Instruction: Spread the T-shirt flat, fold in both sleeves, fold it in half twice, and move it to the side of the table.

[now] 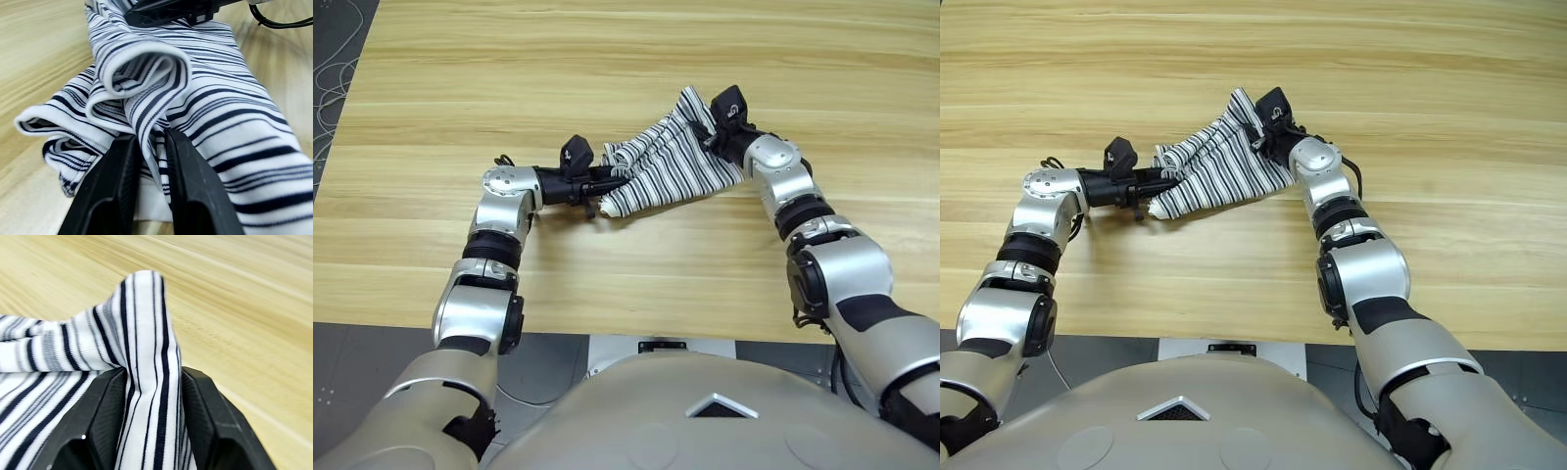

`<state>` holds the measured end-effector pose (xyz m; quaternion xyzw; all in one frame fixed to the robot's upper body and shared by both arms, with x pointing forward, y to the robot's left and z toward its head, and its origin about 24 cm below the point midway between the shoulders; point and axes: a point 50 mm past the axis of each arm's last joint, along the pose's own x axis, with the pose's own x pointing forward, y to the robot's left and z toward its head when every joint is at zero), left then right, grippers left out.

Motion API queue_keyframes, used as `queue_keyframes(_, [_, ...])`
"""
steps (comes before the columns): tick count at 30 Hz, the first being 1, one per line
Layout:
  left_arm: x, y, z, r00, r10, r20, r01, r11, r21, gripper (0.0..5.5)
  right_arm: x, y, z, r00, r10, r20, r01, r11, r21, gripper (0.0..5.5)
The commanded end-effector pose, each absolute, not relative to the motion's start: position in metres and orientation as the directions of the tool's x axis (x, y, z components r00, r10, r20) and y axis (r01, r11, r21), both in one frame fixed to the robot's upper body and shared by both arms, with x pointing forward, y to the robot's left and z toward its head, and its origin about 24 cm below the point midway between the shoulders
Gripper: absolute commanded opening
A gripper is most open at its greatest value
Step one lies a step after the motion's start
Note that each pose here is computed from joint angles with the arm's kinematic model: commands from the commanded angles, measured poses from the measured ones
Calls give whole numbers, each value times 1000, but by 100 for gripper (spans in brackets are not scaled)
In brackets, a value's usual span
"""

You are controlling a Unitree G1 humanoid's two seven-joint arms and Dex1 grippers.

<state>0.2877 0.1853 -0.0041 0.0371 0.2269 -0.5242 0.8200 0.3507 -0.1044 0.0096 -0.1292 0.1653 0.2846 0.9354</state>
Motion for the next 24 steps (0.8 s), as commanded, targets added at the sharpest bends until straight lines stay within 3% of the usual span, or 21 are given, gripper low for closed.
queue_keyframes(1, [268, 186, -27, 270, -828, -491, 862, 435, -260, 95, 352, -101, 10, 796, 464, -389, -575, 780, -246, 194])
queue_keyframes(4, [278, 188, -15, 329, -840, -431, 846, 465, -262, 95, 356, -111, 17, 847, 400, -351, -525, 729, -438, 194])
queue_keyframes(7, [297, 192, 6, 480, -812, -331, 778, 568, -268, 95, 360, -116, 27, 894, 364, -262, -446, 661, -603, 194])
queue_keyframes(12, [315, 199, 39, 696, -690, -200, 651, 723, -230, 95, 362, -115, 42, 939, 337, -74, -283, 629, -724, 194])
queue_keyframes(15, [307, 193, 44, 688, -700, -192, 672, 714, -196, 95, 360, -111, 43, 939, 342, -46, -269, 644, -716, 194])
queue_keyframes(18, [296, 185, 37, 630, -739, -240, 721, 671, -174, 137, 361, -111, 45, 939, 342, -36, -264, 648, -715, 199])
queue_keyframes(24, [300, 184, 37, 699, -675, -238, 680, 730, -72, 207, 361, -106, 58, 932, 355, 73, -187, 644, -742, 199])
